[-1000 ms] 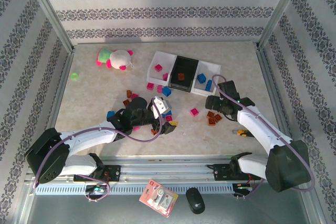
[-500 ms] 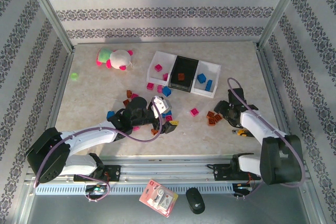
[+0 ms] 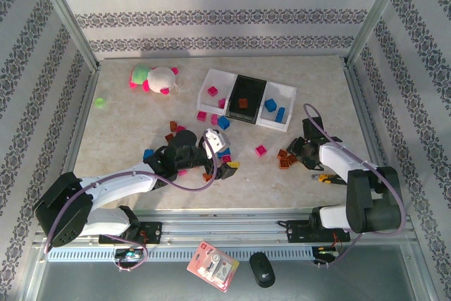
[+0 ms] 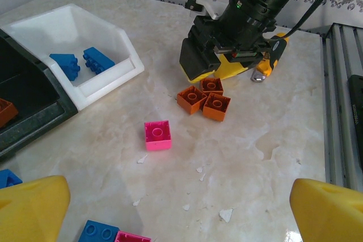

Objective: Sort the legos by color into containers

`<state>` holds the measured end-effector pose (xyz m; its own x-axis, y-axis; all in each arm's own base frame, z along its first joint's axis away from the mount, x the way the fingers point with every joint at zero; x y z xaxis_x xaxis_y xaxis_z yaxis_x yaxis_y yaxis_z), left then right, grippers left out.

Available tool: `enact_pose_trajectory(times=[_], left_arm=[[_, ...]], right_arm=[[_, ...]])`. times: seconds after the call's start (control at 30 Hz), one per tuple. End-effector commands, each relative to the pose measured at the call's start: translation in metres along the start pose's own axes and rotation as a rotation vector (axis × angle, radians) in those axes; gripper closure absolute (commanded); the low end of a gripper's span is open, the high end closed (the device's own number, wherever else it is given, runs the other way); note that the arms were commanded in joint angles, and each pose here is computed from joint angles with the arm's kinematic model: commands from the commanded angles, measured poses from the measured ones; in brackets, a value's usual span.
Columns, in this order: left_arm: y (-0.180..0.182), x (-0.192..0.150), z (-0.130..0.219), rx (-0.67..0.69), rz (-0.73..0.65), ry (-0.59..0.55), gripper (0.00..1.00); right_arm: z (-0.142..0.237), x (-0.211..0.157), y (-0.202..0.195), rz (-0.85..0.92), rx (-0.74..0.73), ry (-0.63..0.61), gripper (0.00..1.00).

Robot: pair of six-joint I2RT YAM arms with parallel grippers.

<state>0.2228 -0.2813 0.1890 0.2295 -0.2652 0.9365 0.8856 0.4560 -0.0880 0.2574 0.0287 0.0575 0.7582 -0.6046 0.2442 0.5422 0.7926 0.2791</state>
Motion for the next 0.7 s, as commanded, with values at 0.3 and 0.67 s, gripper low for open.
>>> enact_pose_trajectory(times=[0.3, 0.67], left_arm=[[-0.006, 0.010, 0.002, -0.017, -0.027, -0.051, 0.01], [-0.004, 0.004, 0.006, 0.007, -0.023, -0.053, 0.01]], right_arm=[[0.000, -0.030, 0.010, 0.018, -0.001, 0.066, 0.45], [0.021, -0.016, 0.023, 0.090, -0.014, -0.011, 0.64]])
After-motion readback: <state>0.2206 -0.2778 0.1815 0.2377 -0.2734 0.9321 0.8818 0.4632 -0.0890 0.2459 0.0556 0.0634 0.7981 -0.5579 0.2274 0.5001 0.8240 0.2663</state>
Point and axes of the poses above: each hand's point on the last joint's axis, 136 mm out from that joint toward the fingers, its own z axis back along the fingers, its own y axis along the line the jaws close on, x = y × z, the point moved 4 cm from there along z, back along the fingers, and after that the axes turned 4 degrees about z, right-handed, at the moved point
